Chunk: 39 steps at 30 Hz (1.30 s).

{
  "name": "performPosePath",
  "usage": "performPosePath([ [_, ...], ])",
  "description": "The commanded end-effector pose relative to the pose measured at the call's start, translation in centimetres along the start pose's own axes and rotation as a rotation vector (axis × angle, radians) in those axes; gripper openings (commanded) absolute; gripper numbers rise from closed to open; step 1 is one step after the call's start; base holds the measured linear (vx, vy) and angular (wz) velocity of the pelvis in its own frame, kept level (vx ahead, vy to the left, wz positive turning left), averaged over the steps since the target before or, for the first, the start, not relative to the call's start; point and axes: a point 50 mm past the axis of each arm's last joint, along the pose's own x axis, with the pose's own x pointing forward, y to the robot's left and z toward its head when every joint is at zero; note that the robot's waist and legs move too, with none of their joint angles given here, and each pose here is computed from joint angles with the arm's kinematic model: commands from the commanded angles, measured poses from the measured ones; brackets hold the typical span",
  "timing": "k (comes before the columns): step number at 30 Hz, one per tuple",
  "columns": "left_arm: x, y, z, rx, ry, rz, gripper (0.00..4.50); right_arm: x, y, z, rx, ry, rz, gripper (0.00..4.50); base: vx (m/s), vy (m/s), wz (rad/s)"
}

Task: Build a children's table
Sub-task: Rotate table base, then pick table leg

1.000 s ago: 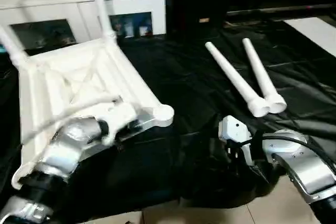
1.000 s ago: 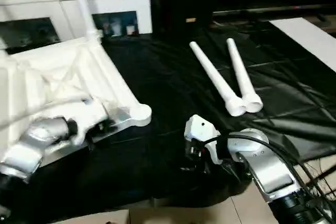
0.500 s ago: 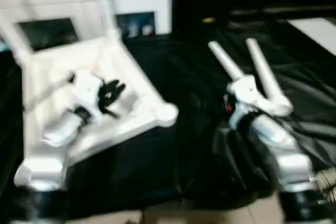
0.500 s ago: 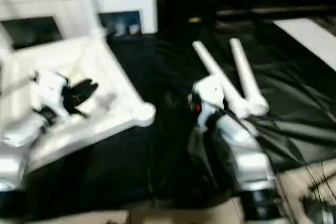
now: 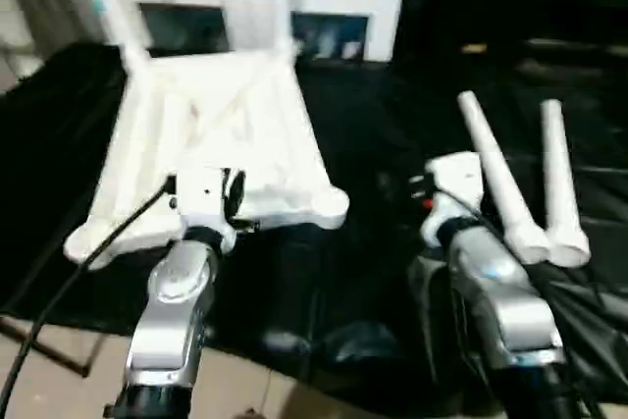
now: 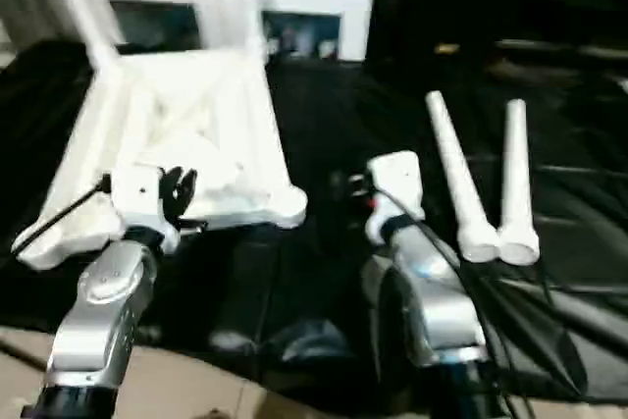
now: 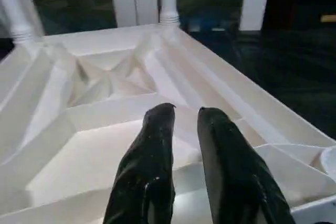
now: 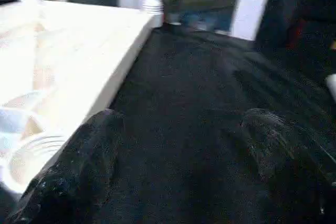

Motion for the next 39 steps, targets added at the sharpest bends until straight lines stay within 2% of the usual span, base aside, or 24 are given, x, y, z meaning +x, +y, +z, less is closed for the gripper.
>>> performPosePath([
  [1,0.2,-0.3,0.4,0.023,-0.019,-0.008,1.00,-0.3,-0.1,-0.1,0.000,0.007,-0.019,4.02,0.000,0.000,0.00],
  [3,0.2,-0.2,0.4,0.013,-0.021,-0.001,1.00,-0.2,-0.1,-0.1,0.064,0.012,-0.030,4.02,0.001,-0.030,0.02],
  [5,0.2,-0.1,0.4,-0.005,-0.025,0.006,1.00,-0.1,0.0,0.0,0.071,0.019,-0.032,4.02,0.000,0.000,0.00],
  [10,0.1,-0.1,0.3,-0.016,-0.020,0.010,1.00,0.1,-0.1,0.3,0.011,0.017,-0.023,4.02,0.017,0.026,-0.25],
  [22,-0.5,-0.3,-0.1,-0.033,-0.009,0.008,1.00,0.1,0.6,0.9,-0.056,0.000,0.036,4.02,0.005,0.002,0.00],
  [27,-0.5,-0.3,0.0,-0.043,-0.014,0.001,1.00,0.1,1.0,0.7,-0.032,0.024,0.061,4.02,0.000,0.000,0.00],
  [34,-0.5,-0.4,0.1,-0.052,-0.019,-0.002,1.00,0.0,0.1,0.8,-0.019,0.014,0.015,4.02,0.038,-0.026,-0.34],
  [39,-0.5,-0.5,0.0,-0.054,-0.016,-0.008,1.00,-0.1,0.2,1.0,-0.028,0.001,0.023,4.02,0.129,-0.093,-0.04],
])
